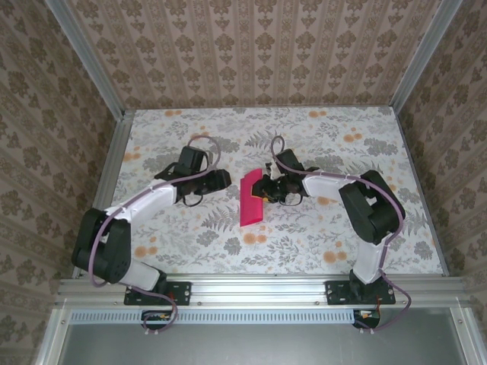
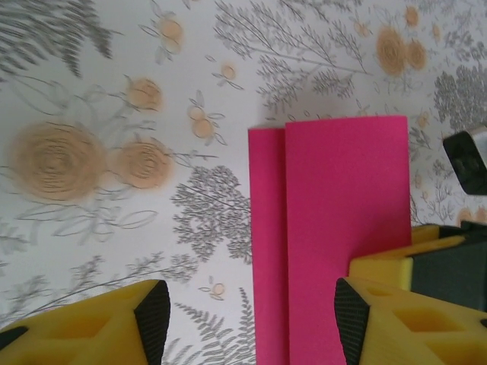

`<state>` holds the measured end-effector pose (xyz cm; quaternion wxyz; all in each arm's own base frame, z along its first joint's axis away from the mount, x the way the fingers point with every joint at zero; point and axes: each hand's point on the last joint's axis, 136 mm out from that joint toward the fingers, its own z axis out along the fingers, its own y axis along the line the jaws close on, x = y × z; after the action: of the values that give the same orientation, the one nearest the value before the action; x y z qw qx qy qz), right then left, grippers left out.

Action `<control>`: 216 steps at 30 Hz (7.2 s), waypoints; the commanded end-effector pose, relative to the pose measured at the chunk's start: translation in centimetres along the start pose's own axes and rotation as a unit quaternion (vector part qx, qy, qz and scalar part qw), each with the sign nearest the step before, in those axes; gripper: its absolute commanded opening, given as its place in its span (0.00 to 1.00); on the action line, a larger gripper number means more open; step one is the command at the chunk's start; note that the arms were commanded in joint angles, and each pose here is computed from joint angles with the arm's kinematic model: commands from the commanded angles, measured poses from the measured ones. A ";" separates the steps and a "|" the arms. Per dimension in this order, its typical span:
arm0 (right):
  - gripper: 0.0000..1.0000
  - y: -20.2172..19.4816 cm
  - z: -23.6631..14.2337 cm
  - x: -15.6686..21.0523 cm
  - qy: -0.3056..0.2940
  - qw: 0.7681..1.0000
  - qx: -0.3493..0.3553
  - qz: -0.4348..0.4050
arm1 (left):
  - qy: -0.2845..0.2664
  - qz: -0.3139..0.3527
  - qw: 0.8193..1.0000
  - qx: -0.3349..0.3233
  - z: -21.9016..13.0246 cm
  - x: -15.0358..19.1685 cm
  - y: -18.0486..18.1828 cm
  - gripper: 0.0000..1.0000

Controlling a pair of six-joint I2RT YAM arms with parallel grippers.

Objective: Fold a paper plane with a square sheet of paper (pick it up from the middle)
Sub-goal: Fold the square sheet of paper in half at the center of the table, then hold the square sheet of paper at the center of the table, then first fold in half a square sheet of paper at the center of the table.

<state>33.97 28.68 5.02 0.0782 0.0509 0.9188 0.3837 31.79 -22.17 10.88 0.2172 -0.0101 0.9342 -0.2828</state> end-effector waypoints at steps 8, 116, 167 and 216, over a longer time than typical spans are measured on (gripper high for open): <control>0.34 -4.5 0.9 1.4 0.030 0.996 0.078 0.008 | 0.017 -0.019 1.000 0.017 2.5 0.5 -1.8 0.59; 0.46 -13.2 3.1 5.7 0.102 0.947 0.304 0.003 | 0.176 -0.104 0.979 -0.011 10.1 6.6 0.5 0.01; 0.28 -3.5 -0.5 2.9 0.052 0.993 0.097 -0.035 | 0.206 -0.074 0.974 -0.054 10.4 7.7 2.6 0.00; 0.29 -4.3 0.8 3.9 0.060 0.996 0.071 -0.008 | 0.215 -0.068 0.971 -0.077 10.6 8.1 3.6 0.00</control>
<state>31.21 27.51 1.87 0.0367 0.0187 0.9429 0.3306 30.97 -28.82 1.90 0.0298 -0.0134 0.9535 -0.2997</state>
